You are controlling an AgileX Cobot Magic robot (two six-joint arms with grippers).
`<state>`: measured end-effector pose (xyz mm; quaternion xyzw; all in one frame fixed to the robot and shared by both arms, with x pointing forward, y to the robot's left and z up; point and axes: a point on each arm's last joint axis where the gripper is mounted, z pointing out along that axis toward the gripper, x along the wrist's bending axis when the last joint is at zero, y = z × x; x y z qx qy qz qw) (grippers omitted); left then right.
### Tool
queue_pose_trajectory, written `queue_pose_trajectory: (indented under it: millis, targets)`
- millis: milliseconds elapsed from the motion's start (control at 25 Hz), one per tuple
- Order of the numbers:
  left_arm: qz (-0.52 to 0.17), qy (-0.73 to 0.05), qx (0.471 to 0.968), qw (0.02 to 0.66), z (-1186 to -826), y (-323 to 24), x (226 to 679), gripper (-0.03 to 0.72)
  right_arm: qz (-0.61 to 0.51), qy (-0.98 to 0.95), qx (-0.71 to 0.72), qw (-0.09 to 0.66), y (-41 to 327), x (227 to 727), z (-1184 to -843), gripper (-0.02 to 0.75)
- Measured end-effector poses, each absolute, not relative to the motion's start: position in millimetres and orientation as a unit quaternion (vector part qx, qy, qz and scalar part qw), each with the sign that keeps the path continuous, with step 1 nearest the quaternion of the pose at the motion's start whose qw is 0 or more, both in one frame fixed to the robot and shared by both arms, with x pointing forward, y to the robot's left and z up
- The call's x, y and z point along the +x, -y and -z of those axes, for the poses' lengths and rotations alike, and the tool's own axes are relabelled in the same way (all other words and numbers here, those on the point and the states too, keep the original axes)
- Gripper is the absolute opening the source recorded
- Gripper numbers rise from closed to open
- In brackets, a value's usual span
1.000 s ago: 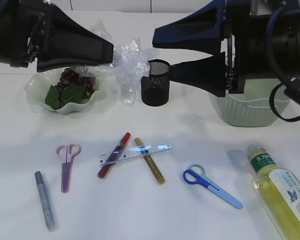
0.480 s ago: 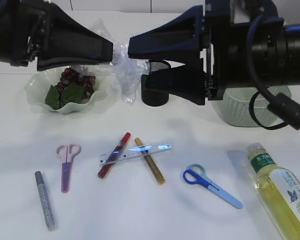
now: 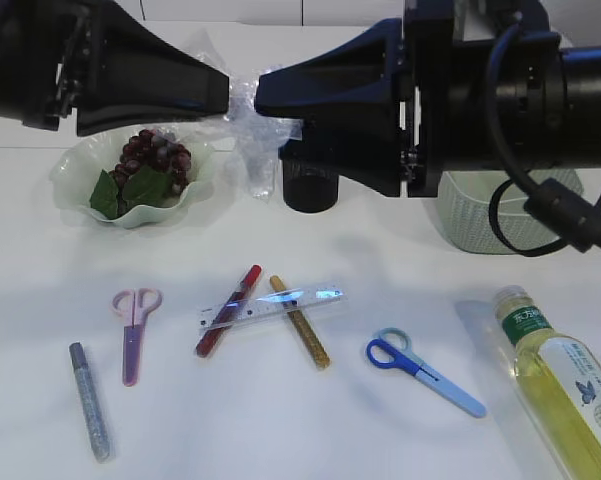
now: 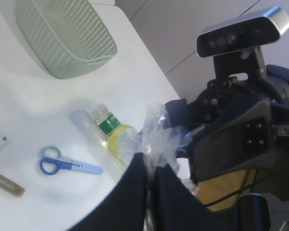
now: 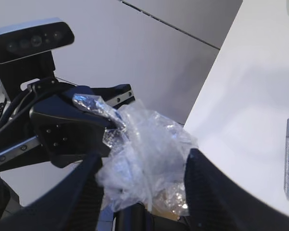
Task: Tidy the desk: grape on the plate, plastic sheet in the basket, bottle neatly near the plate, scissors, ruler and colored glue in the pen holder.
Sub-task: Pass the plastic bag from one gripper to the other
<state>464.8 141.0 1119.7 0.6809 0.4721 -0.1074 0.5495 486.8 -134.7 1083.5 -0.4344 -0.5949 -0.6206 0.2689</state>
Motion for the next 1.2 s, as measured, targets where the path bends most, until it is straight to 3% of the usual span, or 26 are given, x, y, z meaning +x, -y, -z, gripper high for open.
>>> queue_pose_trajectory:
  millis: [400, 640, 1040, 1120, 1200]
  targets:
    - [0.112, -0.474, 0.673, 0.557, -1122.1, -140.9, 464.4, -0.006, 0.616, 0.600, -0.432, 0.272, 127.4, 483.5, -1082.2, 0.245]
    - [0.111, -0.475, 0.671, 0.558, -1122.3, -141.0, 464.8, -0.006, 0.615, 0.601, -0.432, 0.273, 126.8, 483.2, -1081.7, 0.042]
    - [0.111, -0.476, 0.670, 0.559, -1122.5, -141.0, 465.0, -0.006, 0.614, 0.601, -0.431, 0.273, 126.4, 482.9, -1081.7, 0.016]
    - [0.106, -0.475, 0.672, 0.557, -1122.0, -141.3, 465.3, 0.022, 0.614, 0.602, -0.431, 0.273, 126.4, 482.9, -1081.6, 0.016]
    - [0.104, -0.474, 0.675, 0.556, -1121.6, -141.5, 465.3, 0.111, 0.614, 0.603, -0.430, 0.275, 125.8, 482.4, -1081.7, 0.016]
